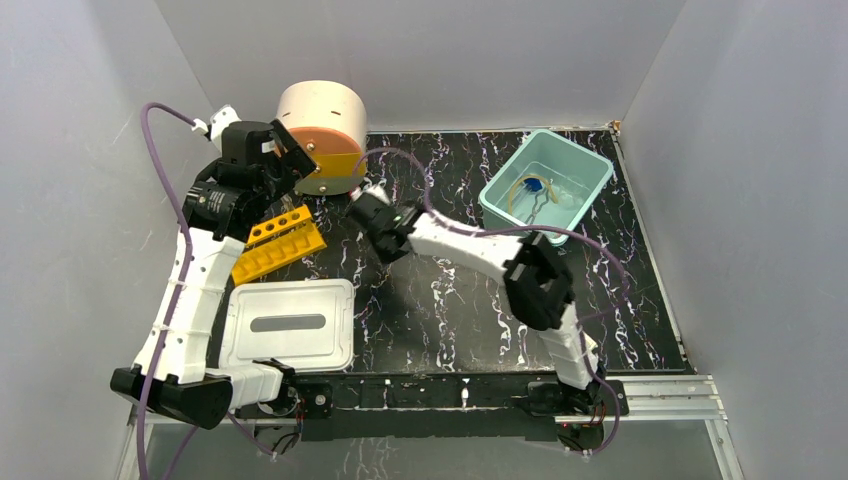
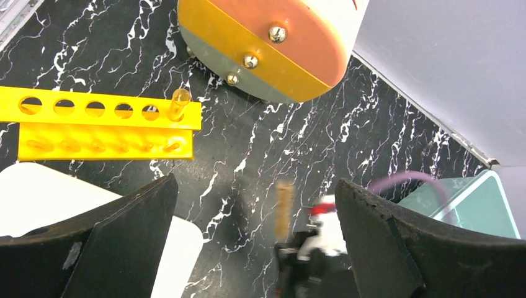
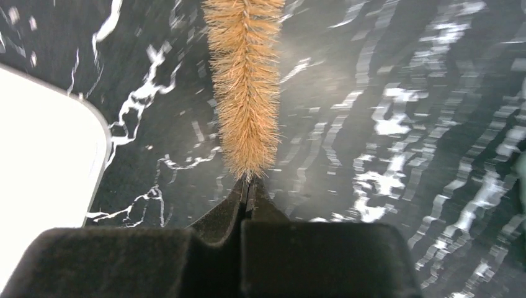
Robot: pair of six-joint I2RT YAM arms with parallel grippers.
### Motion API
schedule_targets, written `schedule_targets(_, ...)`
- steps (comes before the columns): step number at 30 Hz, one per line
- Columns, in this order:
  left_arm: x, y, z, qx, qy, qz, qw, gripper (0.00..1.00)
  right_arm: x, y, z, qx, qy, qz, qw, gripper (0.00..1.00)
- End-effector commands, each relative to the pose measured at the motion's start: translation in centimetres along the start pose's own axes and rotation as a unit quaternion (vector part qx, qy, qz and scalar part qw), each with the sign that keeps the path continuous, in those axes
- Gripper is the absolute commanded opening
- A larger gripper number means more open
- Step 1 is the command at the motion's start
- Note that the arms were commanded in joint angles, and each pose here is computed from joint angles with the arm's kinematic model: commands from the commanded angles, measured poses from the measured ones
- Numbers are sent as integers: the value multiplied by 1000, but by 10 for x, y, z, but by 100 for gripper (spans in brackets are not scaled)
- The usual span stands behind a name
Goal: Organize the chemistry lab equipment
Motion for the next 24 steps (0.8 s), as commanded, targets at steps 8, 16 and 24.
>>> schedule_targets(8,-10,-6,2,-6,17,-17,1000,98,-119,-108,-142,190,48,-243,950,0)
schedule_targets(16,-4,0,-3,-1,37,0,999,98,-129,-109,-247,330,99,-237,908,0)
schedule_targets(24,1,3,-7,0,47,13,999,98,-84,-98,-308,429,132,-191,873,0)
Point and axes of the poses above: each gripper's point midway between its finger pads, its own x axis out along the fingers, its own z axis along the line the jaws close on, y = z × x, the point moved 10 cm from there along -x, back along the fingers, and after that the axes turned 14 degrees about x, right-handed, at the moved point
